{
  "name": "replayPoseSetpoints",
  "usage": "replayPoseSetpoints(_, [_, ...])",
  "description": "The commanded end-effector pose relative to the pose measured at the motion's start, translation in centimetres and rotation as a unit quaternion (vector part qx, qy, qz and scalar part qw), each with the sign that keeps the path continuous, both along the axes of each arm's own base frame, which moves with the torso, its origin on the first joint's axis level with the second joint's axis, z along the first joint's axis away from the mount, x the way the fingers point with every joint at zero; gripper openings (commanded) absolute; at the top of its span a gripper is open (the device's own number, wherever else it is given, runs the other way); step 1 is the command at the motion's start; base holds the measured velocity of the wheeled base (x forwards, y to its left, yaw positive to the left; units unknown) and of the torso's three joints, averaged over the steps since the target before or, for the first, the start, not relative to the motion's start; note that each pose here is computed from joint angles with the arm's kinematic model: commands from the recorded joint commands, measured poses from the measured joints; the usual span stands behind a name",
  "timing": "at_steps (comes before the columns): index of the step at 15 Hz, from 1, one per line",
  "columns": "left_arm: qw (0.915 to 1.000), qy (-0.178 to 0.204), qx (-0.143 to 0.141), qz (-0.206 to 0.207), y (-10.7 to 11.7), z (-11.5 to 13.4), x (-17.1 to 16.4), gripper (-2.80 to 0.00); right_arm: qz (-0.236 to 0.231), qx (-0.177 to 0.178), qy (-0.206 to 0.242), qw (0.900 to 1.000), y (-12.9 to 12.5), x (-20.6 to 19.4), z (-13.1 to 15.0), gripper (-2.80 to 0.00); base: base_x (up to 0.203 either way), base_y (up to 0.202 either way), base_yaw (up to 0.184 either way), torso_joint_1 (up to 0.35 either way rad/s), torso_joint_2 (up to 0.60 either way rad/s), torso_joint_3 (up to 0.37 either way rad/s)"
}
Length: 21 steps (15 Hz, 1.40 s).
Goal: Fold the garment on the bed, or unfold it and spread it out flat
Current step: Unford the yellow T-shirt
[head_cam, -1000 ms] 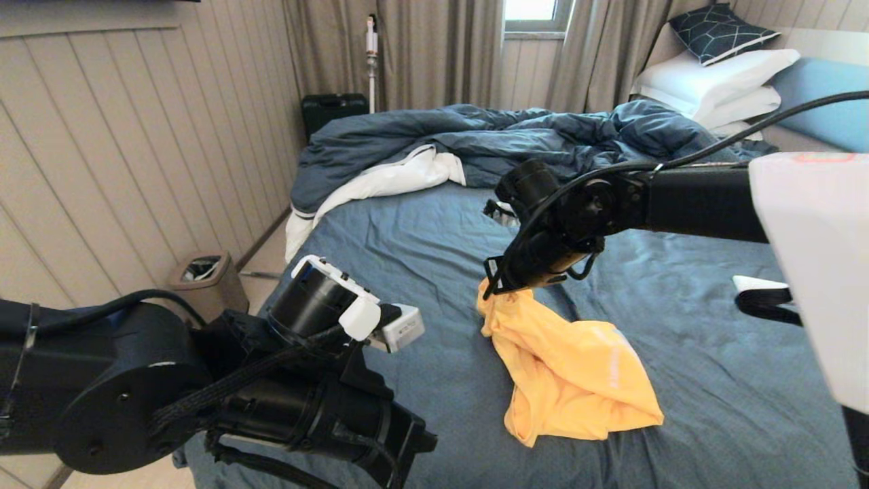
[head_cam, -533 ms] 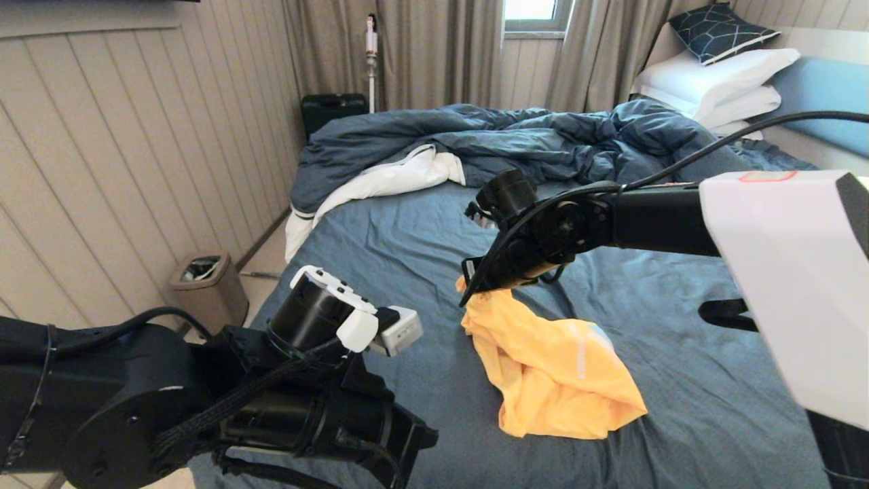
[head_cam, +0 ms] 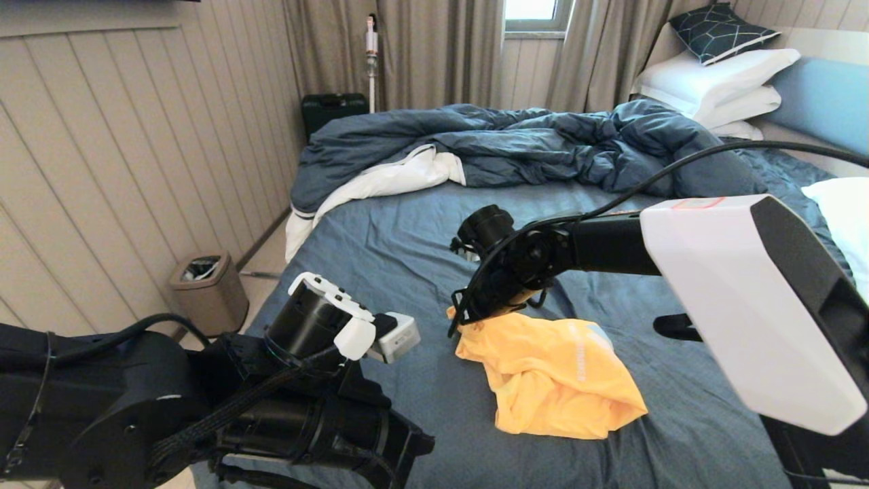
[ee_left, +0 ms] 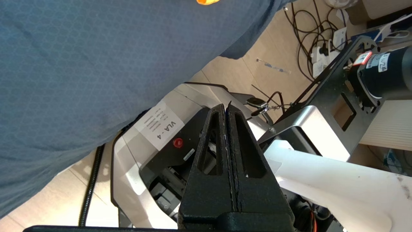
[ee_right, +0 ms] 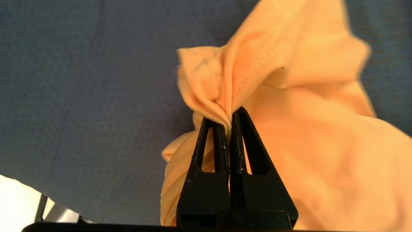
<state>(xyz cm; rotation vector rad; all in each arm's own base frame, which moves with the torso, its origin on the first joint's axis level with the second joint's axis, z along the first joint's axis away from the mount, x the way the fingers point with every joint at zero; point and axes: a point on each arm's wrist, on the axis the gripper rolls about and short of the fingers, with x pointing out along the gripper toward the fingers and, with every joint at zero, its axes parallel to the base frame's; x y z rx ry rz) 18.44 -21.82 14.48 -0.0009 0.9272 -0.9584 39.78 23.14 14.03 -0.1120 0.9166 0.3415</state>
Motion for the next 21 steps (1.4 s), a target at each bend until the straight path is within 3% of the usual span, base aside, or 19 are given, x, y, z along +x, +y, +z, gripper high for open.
replayPoseSetpoints(1, [1.0000,0.001,-0.001,0.000,0.0,0.0,0.0,-2.80,0.002,-0.006,0.007,1.000,0.1,0.1,-0.7,-2.80,0.000,0.000,0.000,0.000,0.00,0.000])
replayPoseSetpoints(4, [1.0000,0.005,0.002,-0.001,0.1,-0.2,-0.2,-2.80,0.011,-0.015,0.014,1.000,0.8,0.0,-1.7,-2.80,0.000,0.000,0.000,0.000,0.00,0.000])
replayPoseSetpoints(5, [1.0000,0.006,0.002,-0.001,0.3,-0.3,-0.3,-2.80,0.013,-0.019,0.018,1.000,1.0,0.1,-2.2,0.00,0.000,0.000,0.000,0.000,0.00,0.000])
replayPoseSetpoints(12, [0.9987,-0.034,-0.035,0.015,2.5,0.0,-1.7,-2.80,0.039,-0.023,0.017,0.999,2.9,-1.1,-2.3,0.00,0.000,0.000,0.000,0.000,0.00,0.000])
replayPoseSetpoints(15, [0.9991,-0.024,-0.029,0.019,2.8,-0.6,-1.4,-2.80,0.047,-0.018,0.009,0.999,3.5,-1.9,-1.3,0.00,0.000,0.000,0.000,0.000,0.00,0.000])
replayPoseSetpoints(21, [0.9988,-0.026,-0.033,0.027,3.0,-0.9,-1.1,-2.80,0.048,-0.031,0.029,0.998,3.4,-2.1,-2.1,0.00,0.000,0.000,0.000,0.000,0.00,0.000])
